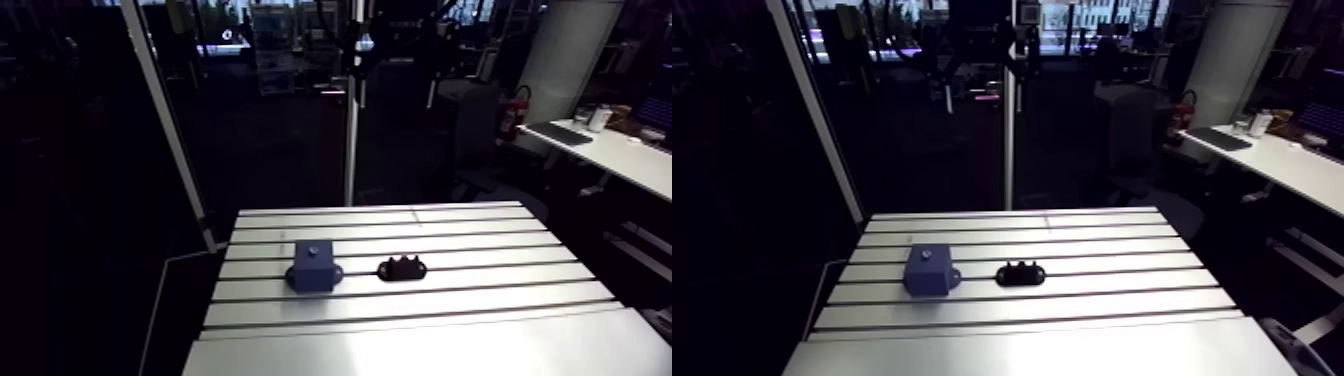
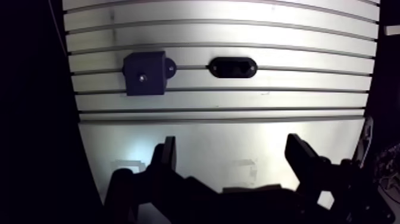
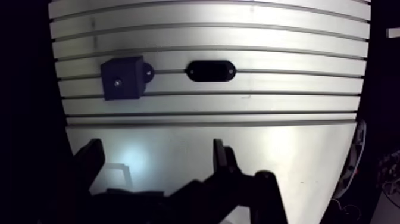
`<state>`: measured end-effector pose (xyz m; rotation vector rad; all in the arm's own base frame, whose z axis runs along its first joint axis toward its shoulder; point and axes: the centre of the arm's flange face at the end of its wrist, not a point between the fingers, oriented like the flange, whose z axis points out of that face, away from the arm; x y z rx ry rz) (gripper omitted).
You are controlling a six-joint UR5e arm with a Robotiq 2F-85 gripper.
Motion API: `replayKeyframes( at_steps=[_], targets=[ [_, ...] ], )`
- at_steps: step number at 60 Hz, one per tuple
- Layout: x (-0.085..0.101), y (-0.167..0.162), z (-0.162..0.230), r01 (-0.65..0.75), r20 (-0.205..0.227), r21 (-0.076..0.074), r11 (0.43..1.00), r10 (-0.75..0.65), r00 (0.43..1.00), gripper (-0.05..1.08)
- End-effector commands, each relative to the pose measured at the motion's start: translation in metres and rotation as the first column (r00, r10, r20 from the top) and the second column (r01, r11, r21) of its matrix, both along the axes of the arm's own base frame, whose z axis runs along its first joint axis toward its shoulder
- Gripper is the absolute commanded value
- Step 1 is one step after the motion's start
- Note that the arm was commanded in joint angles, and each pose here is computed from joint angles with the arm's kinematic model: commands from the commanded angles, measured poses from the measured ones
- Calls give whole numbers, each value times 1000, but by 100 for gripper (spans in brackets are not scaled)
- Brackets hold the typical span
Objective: Pick up the M10 bolt and insert it into the hole until fully seated.
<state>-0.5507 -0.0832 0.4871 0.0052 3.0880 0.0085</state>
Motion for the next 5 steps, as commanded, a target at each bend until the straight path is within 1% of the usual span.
replayKeyframes(
  at_steps=[1, 5],
  targets=[
    [1, -1, -3, -1, 12, -3, 1000, 1, 1000, 0],
    [1, -1, -4, 0, 15, -3, 1000, 0, 1000, 0]
  ],
)
